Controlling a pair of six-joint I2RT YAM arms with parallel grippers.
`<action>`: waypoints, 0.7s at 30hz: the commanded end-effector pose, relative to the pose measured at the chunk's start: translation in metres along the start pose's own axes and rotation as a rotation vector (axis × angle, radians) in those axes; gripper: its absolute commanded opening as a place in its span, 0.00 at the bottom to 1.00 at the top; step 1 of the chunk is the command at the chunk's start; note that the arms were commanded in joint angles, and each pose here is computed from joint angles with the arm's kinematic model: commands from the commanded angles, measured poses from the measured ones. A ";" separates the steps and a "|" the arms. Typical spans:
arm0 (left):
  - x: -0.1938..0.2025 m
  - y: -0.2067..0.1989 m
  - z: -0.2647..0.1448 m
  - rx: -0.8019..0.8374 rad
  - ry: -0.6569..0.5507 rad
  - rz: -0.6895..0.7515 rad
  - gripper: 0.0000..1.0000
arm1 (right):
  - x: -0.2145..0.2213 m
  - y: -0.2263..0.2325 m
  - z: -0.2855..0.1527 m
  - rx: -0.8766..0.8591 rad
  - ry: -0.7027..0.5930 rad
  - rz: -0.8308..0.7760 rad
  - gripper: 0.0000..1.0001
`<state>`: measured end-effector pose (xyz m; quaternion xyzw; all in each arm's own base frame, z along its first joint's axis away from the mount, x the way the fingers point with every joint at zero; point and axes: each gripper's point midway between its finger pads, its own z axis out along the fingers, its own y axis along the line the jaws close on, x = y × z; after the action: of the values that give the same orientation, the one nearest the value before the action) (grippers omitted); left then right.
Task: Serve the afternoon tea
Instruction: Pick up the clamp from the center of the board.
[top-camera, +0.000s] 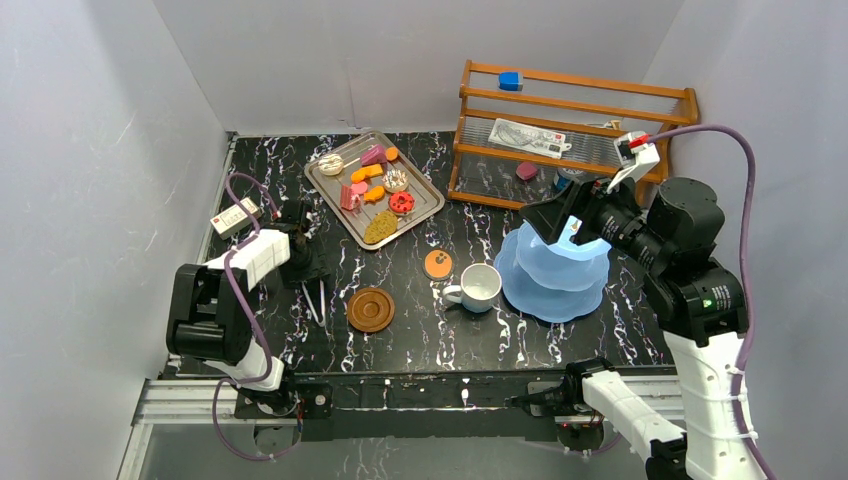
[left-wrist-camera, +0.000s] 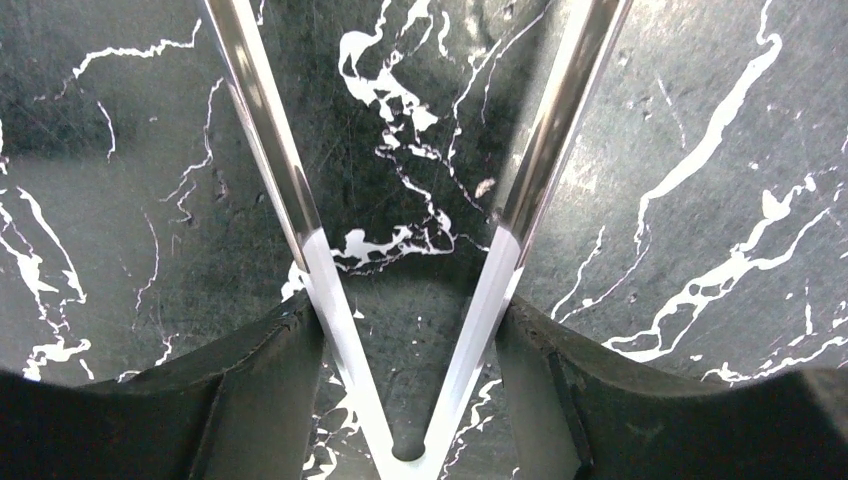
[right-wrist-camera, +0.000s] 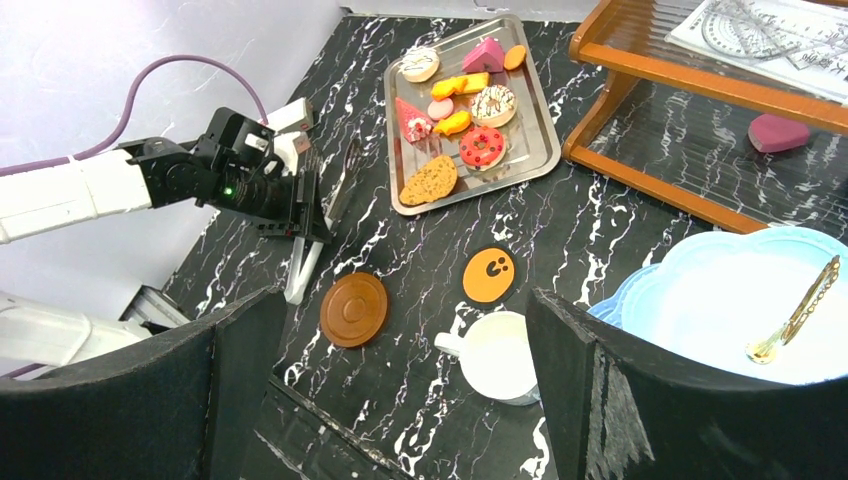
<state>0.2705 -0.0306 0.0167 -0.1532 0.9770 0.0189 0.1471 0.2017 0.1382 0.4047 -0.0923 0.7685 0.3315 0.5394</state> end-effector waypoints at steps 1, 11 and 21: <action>-0.011 -0.002 -0.028 0.007 -0.033 0.003 0.57 | -0.022 0.013 -0.011 -0.027 -0.073 -0.030 0.99; -0.053 -0.009 -0.104 0.063 -0.157 0.042 0.54 | -0.018 0.008 -0.011 0.001 -0.059 -0.023 0.99; -0.062 -0.016 -0.144 0.132 -0.217 0.050 0.50 | -0.009 0.007 -0.004 -0.006 0.004 0.011 0.99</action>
<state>0.2896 -0.0357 0.1322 -0.1285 0.9678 -0.0073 0.2164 0.2010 0.1360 0.4020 -0.0862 0.7769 0.3257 0.5319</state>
